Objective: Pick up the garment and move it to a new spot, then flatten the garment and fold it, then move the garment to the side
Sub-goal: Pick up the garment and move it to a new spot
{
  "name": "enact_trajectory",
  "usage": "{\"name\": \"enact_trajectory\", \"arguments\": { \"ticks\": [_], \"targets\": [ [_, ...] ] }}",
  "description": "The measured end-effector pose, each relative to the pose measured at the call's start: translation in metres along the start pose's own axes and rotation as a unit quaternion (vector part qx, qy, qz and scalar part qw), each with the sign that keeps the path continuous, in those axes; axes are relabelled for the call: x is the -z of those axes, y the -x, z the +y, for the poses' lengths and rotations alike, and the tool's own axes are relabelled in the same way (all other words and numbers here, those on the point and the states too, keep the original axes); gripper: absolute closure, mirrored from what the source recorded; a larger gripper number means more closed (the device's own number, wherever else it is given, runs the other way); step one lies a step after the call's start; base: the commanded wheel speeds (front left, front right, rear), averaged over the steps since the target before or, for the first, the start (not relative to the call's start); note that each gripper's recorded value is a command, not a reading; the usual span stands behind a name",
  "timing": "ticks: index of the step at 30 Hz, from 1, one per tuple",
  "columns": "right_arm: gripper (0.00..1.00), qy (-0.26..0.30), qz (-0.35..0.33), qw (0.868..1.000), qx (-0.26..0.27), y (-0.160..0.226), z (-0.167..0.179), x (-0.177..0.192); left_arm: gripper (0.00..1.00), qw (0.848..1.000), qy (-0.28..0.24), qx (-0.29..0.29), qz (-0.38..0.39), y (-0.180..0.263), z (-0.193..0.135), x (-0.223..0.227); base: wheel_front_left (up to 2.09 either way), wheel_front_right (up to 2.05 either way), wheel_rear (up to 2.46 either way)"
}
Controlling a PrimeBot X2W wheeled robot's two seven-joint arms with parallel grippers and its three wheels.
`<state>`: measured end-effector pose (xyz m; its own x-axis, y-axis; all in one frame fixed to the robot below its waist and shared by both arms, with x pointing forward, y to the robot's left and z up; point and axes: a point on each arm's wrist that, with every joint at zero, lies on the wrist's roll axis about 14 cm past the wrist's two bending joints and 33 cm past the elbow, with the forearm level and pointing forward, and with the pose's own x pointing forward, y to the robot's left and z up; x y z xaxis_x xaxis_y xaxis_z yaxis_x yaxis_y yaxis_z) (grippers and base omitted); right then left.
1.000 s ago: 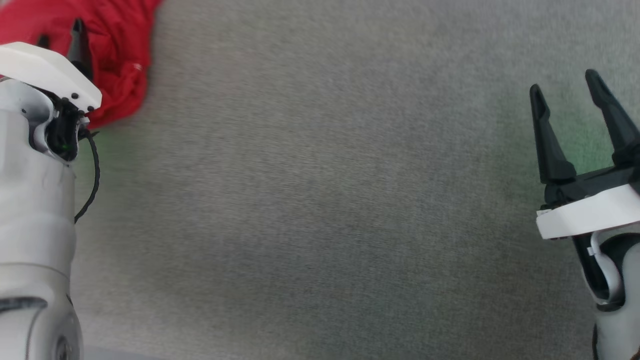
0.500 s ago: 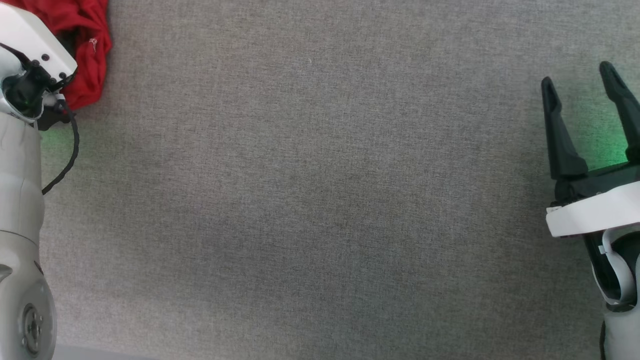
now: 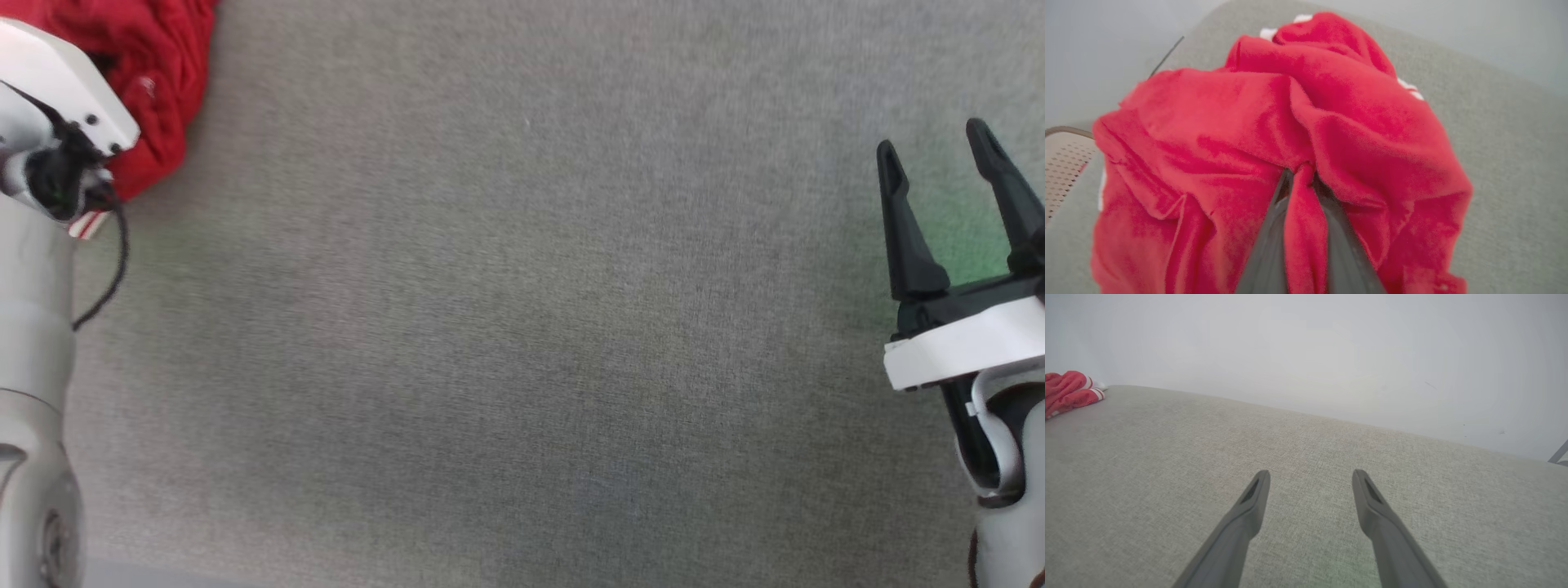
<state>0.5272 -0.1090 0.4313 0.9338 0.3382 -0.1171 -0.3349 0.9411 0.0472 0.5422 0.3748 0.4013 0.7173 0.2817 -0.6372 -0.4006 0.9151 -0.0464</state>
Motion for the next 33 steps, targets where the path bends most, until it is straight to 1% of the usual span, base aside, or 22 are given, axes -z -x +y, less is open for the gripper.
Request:
{"name": "enact_trajectory", "arguments": {
  "ticks": [4,9,10,12,19,22,25,30,33],
  "targets": [
    [0.0,-0.002,-0.018,1.0,-0.003,0.006,0.007,-0.016,1.0,0.997,-0.019,0.002,-0.073,0.025,0.008,-0.046,0.0,0.0,0.0],
    [0.0,-0.005,-0.049,0.999,-0.003,0.016,0.016,-0.044,1.0,0.986,-0.053,0.011,-0.16,0.067,0.01,-0.103,0.0,0.0,0.0],
    [0.0,-0.007,-0.058,0.998,-0.002,0.023,0.019,-0.052,1.0,0.978,-0.069,0.014,-0.198,0.088,0.01,-0.127,0.0,0.0,0.0],
    [0.0,-0.006,-0.072,0.997,0.0,0.029,0.02,-0.064,1.0,0.967,-0.087,0.019,-0.237,0.111,0.007,-0.152,0.0,0.0,0.0],
    [0.0,-0.01,-0.105,0.994,0.009,0.052,0.026,-0.094,1.0,0.936,-0.13,0.04,-0.324,0.189,-0.006,-0.208,0.0,0.0,0.0],
    [0.0,-0.012,-0.122,0.992,0.012,0.063,0.03,-0.107,1.0,0.923,-0.149,0.053,-0.352,0.222,-0.015,-0.223,0.0,0.0,0.0],
    [0.0,-0.013,-0.133,0.991,0.022,0.074,0.028,-0.116,1.0,0.909,-0.174,0.079,-0.371,0.25,-0.035,-0.227,0.0,0.0,0.0],
    [0.0,-0.014,-0.152,0.987,0.05,0.095,0.016,-0.129,1.0,0.894,-0.21,0.132,-0.373,0.283,-0.073,-0.217,0.0,0.0,0.0],
    [0.0,-0.011,-0.156,0.985,0.075,0.11,0.002,-0.131,1.0,0.883,-0.236,0.171,-0.369,0.298,-0.107,-0.204,0.0,0.0,0.0]
  ]
}}
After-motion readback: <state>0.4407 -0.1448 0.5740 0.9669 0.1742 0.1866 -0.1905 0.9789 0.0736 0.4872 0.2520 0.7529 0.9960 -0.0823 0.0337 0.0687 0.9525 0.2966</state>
